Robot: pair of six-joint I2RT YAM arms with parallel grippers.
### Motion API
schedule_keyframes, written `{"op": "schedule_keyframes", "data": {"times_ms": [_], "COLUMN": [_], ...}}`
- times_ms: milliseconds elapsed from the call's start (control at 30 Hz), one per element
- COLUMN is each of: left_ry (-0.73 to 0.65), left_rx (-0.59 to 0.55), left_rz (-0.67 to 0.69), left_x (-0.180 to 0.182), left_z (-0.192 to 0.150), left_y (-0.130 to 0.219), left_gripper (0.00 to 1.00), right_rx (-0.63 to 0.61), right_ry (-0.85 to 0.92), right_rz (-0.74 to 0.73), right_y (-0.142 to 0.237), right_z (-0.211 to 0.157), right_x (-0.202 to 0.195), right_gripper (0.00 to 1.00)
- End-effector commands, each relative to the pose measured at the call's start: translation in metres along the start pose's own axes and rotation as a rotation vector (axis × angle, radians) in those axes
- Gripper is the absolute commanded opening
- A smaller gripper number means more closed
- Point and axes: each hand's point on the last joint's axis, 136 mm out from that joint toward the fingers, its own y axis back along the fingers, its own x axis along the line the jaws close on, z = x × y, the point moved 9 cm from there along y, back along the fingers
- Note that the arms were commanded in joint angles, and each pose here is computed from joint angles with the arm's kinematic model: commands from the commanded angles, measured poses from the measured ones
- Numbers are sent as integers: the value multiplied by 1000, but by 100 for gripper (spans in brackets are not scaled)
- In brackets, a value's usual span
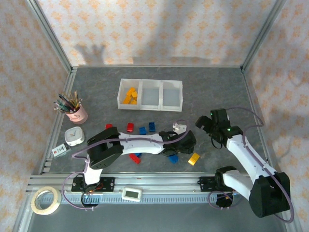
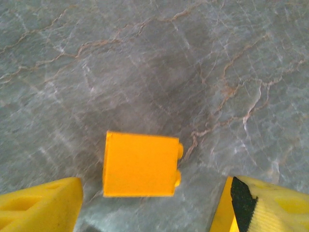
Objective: Sort the legos into containers by color
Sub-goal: Pick up the lego from the middle-left of the table.
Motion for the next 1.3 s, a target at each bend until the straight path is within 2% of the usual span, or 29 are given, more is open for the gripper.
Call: {"op": "schedule_keyframes", "data": {"times_ms": [0, 167, 267, 467, 667, 833, 1033, 1267], "left_ry": [-15, -32, -25, -9, 13, 37, 71, 138], "left_rx": [-27, -6, -17, -38, -59, -119, -202, -307], "left_rz": [61, 213, 227, 244, 203, 191, 183, 203], "left_x": [-5, -2, -1, 3, -3, -6, -2, 39], "left_z": [5, 6, 6, 7, 12, 25, 49, 89], "left_y": [-9, -29, -30, -32, -23, -1, 44, 100], "left_gripper": [83, 79, 74, 53, 36, 33, 33, 32], "right_rx": [-3, 2, 11, 20, 28, 39, 69, 83], "right_ry": [10, 21, 24, 40, 72, 81, 87, 173], "right_rz": [15, 24, 32, 40, 45, 81, 172, 303], "right_y": [-5, -9, -12, -17, -14, -12, -8, -5], "right_z": [2, 6, 7, 8, 11, 11, 13, 11], "right_x": [-2, 0, 1, 2, 6, 10, 22, 55], "right_gripper": [100, 100, 100, 100, 100, 100, 100, 100]}}
